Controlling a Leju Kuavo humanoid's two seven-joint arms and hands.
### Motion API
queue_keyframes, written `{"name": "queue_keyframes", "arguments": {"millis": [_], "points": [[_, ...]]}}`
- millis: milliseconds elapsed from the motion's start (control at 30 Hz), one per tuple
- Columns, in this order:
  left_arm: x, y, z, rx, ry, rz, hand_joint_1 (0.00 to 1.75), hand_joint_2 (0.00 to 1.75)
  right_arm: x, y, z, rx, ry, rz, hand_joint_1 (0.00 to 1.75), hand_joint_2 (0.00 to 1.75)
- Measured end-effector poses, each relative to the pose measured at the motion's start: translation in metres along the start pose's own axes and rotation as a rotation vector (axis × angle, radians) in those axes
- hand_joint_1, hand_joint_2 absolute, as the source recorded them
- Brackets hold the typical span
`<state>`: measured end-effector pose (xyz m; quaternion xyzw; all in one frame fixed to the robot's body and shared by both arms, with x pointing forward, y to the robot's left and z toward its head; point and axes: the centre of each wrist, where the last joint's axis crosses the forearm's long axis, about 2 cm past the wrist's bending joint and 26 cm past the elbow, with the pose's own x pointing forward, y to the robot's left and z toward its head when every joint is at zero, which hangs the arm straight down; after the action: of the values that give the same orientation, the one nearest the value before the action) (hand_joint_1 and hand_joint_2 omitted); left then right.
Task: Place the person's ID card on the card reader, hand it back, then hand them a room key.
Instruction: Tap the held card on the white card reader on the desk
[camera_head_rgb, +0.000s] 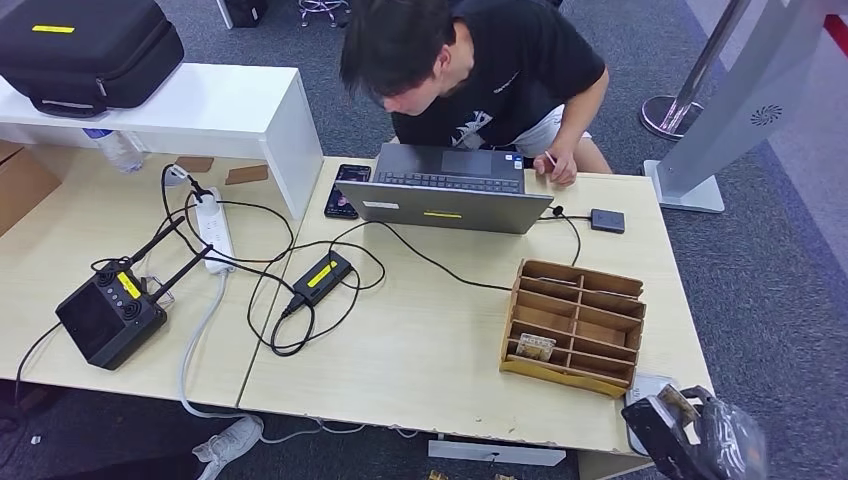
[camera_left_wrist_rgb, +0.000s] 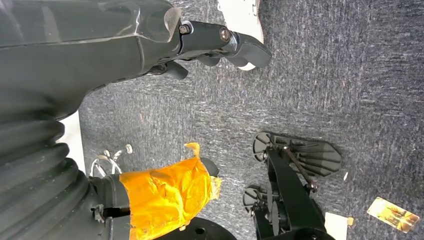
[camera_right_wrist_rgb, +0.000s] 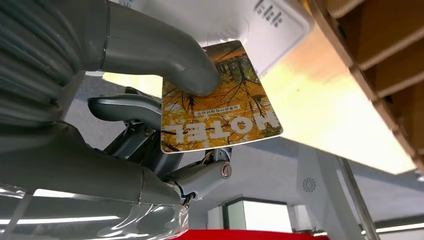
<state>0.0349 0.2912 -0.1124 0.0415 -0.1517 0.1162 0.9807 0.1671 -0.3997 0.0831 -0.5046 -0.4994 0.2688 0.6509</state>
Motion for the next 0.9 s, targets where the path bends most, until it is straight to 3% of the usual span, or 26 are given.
{"name": "queue_keyframes", "arguments": {"millis": [267,533,767,900], "points": [[0.000,0.001,0.000,0.002,0.000,-0.001,0.00,1.75,0.001,0.001,-0.005,-0.010,-0.023,0.028,1.75,1.75],[0.000,0.001,0.000,0.013,-0.001,0.009,0.00,1.75,0.006,-0.009,-0.001,-0.189,-0.115,-0.013,1.75,1.75],[0.000,0.000,0.000,0.021,0.000,0.011,0.00,1.75,0.033,-0.038,0.003,-0.405,-0.269,-0.087,1.75,1.75],[0.000,0.000,0.000,0.016,0.002,-0.003,0.00,1.75,0.058,-0.052,-0.007,-0.445,-0.351,-0.136,1.75,1.75]]}}
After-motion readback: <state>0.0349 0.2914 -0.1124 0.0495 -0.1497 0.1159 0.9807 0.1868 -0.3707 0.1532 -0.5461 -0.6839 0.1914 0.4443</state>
